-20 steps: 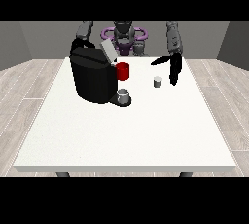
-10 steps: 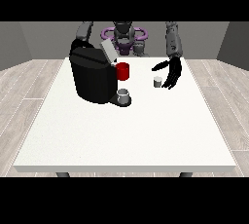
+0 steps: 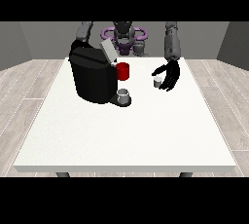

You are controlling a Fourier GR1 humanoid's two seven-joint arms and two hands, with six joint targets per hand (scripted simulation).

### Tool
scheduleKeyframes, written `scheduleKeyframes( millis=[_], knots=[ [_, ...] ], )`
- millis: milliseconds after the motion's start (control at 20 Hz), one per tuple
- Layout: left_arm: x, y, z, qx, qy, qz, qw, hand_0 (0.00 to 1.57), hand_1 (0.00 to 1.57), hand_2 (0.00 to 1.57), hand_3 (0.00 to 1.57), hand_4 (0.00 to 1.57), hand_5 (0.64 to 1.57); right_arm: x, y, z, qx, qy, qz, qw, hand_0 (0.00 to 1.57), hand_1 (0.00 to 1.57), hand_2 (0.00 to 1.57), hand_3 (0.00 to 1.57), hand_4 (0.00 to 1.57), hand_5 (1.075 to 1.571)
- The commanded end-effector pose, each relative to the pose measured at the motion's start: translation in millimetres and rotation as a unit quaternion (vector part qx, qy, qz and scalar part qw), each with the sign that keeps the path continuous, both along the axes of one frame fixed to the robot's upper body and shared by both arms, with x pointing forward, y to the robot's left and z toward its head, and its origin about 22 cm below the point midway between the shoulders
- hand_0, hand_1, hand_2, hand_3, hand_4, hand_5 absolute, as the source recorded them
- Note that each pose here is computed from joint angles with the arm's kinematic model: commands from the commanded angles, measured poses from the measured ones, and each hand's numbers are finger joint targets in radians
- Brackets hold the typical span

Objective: Insert the coffee pod into the coffee machine and close the lid

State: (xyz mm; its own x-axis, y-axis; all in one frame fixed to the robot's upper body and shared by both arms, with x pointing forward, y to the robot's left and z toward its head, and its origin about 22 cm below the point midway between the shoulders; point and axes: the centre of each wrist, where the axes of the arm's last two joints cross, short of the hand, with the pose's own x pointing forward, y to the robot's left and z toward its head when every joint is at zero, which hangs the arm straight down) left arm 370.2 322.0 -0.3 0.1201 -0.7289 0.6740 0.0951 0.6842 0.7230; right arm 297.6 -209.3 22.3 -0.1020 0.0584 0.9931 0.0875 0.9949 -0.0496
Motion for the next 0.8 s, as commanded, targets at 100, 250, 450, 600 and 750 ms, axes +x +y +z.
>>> scheduleKeyframes(
  millis=[100, 250, 450, 600, 750],
  knots=[
    [8.4, 1.4, 3.8, 0.028, -0.059, 0.015, 0.998, 0.69, 0.69, 0.85, 0.65, 0.29, 1.571, 4.9, 0.1, 11.1, 0.008, -0.023, 0.009, 0.9997, 0.00, 0.00, 0.00, 0.00, 0.50, 1.571],
    [-5.4, 21.7, -10.4, 0.043, -0.040, 0.029, 0.998, 0.82, 0.82, 0.97, 0.74, 0.39, 1.571, -6.8, -14.9, 7.1, 0.013, -0.018, 0.008, 0.9997, 0.00, 0.00, 0.00, 0.00, 0.51, 1.571],
    [7.9, 15.1, 4.2, 0.079, -0.058, 0.022, 0.995, 0.99, 0.99, 1.09, 0.87, 0.29, 1.571, -5.4, -5.3, 4.3, 0.012, -0.010, 0.017, 0.9997, 0.00, 0.00, 0.00, 0.00, 0.49, 1.571],
    [7.1, 5.0, -2.1, 0.107, -0.035, -0.003, 0.994, 0.97, 0.97, 1.05, 0.79, 0.32, 1.571, -3.6, -2.9, -10.8, 0.010, -0.013, -0.008, 0.9998, 0.00, 0.00, 0.00, 0.00, 0.41, 1.571],
    [12.3, 15.6, 8.2, 0.107, -0.049, -0.005, 0.993, 1.17, 1.17, 1.29, 1.18, 0.41, 1.571, 5.2, 1.2, 16.6, 0.014, -0.014, 0.004, 0.9998, 0.00, 0.00, 0.00, 0.00, 0.43, 1.571]
  ],
)
